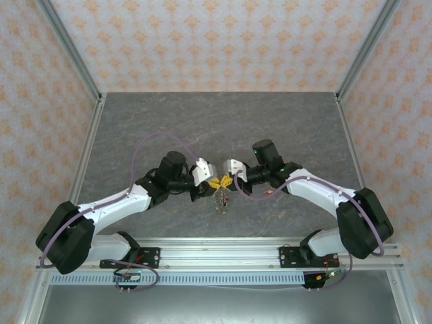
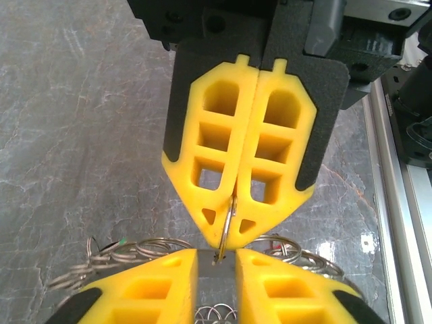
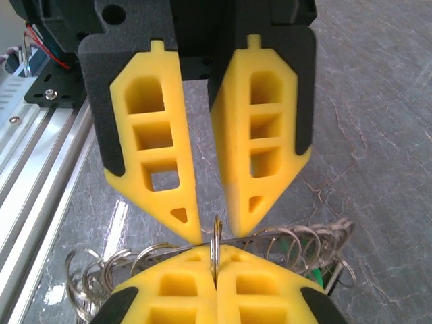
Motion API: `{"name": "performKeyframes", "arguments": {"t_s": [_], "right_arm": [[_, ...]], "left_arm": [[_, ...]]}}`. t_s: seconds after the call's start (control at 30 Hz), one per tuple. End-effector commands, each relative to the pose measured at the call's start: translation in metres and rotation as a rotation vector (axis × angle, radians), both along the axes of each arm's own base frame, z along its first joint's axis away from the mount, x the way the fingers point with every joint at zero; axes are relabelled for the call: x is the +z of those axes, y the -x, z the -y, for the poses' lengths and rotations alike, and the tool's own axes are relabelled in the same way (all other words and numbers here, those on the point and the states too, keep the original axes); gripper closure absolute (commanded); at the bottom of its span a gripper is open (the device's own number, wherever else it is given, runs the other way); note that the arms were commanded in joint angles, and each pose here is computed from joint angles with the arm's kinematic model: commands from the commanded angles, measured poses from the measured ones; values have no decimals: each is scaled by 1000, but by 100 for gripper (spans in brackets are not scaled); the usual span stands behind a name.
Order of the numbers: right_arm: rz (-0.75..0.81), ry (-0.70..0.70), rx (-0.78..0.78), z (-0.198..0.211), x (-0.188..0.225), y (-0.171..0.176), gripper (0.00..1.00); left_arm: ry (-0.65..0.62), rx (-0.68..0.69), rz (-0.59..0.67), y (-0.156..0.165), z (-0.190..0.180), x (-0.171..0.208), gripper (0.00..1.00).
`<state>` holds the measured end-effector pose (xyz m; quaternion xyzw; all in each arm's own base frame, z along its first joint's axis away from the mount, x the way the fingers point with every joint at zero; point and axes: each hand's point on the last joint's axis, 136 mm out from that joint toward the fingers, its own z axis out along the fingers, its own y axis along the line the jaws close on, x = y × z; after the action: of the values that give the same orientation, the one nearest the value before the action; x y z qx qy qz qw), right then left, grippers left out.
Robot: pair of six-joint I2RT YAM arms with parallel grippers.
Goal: Put the keys on the keyring
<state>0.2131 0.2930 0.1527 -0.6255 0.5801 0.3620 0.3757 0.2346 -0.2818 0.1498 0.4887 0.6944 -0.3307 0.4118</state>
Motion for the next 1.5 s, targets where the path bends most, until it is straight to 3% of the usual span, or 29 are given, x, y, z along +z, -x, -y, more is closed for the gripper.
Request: {"name": "performKeyframes", "arguments": {"t_s": [0.0,0.13,0.3,0.67,1.13,1.4,1.47], "right_arm": [[1,-85,67,-10,17,9,100],[-34,-72,54,-8,15,11,100],[-76,-23,-5,-2,3,9,94],[-8,-70,-134,3,3,-4,91],[10,-94,-168,8,9,-9,88],[11,-118,-168,8,16,-11,100],[5,-119,-156,7,18,-10,100]], "left_arm": [[33,-44,36,0,9,19,85],[44,-42,32,-3,11,27,100],[47,-1,32,-6,7,24,100],[101,9,-16,-7,11,20,100],[135,44,-39,-6,9,15,100],[134,49,-50,-6,9,16,100],[134,33,-50,-4,10,17,92]]}}
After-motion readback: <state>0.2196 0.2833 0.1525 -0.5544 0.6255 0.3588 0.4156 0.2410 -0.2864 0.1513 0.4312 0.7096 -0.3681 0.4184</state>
